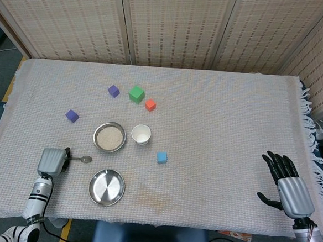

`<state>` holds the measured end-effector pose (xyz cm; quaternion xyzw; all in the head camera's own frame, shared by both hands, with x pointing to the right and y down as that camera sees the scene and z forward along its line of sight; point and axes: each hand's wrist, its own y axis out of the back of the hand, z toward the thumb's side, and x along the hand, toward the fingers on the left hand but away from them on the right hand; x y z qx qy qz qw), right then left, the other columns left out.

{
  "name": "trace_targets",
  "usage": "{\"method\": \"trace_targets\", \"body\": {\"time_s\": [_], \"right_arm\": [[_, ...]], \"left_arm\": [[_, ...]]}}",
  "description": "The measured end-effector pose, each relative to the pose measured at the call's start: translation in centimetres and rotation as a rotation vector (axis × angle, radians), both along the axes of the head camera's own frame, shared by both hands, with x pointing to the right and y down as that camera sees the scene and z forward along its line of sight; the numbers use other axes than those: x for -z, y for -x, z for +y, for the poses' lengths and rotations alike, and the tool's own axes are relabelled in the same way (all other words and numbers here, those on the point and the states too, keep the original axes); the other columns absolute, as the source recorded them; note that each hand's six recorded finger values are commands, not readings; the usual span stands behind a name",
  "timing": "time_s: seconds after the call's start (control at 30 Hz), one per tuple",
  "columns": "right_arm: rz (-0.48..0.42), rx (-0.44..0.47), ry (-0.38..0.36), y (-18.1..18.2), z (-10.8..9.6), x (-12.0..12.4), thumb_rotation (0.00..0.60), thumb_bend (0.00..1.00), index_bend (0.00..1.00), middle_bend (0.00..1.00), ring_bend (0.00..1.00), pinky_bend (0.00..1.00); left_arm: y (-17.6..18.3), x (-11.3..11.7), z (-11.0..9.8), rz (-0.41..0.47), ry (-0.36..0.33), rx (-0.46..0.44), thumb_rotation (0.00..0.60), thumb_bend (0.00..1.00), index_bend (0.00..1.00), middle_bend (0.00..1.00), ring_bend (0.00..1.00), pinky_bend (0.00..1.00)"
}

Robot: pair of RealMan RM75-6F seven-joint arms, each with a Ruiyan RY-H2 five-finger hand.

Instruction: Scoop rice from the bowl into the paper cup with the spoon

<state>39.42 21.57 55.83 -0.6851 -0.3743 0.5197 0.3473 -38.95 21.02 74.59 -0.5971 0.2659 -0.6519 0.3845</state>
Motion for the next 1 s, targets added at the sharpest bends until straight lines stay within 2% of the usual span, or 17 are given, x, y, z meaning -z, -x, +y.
{"method": "trace_targets", "body": {"time_s": [0.33, 0.5, 1.0], "right_arm": [[-0.007, 0.002, 0.017, 0.0, 0.1, -0.1, 0.6, 0.07, 0.0, 0.0, 0.0, 0.0], [-0.009, 0.003, 0.02, 0.1, 0.1, -0.1, 0.6, 0.07, 0.0, 0.0, 0.0, 0.0], [-0.011, 0.01, 0.027, 0.2, 0.2, -0.3, 0.6, 0.07, 0.0, 0.0, 0.0, 0.0]], "left_arm": [[0.1, 0.0, 0.0, -0.007, -0.012, 0.0, 0.6, 0.38, 0.52, 1.0, 1.0, 1.0], [0.2, 0.1, -0.1, -0.005, -0.018, 0.002, 0.6, 0.38, 0.56, 1.0, 1.0, 1.0], [0.8, 1.3, -0.4, 0.018, -0.037, 0.02, 0.6, 0.38, 0.6, 1.0, 1.0, 1.0]]}}
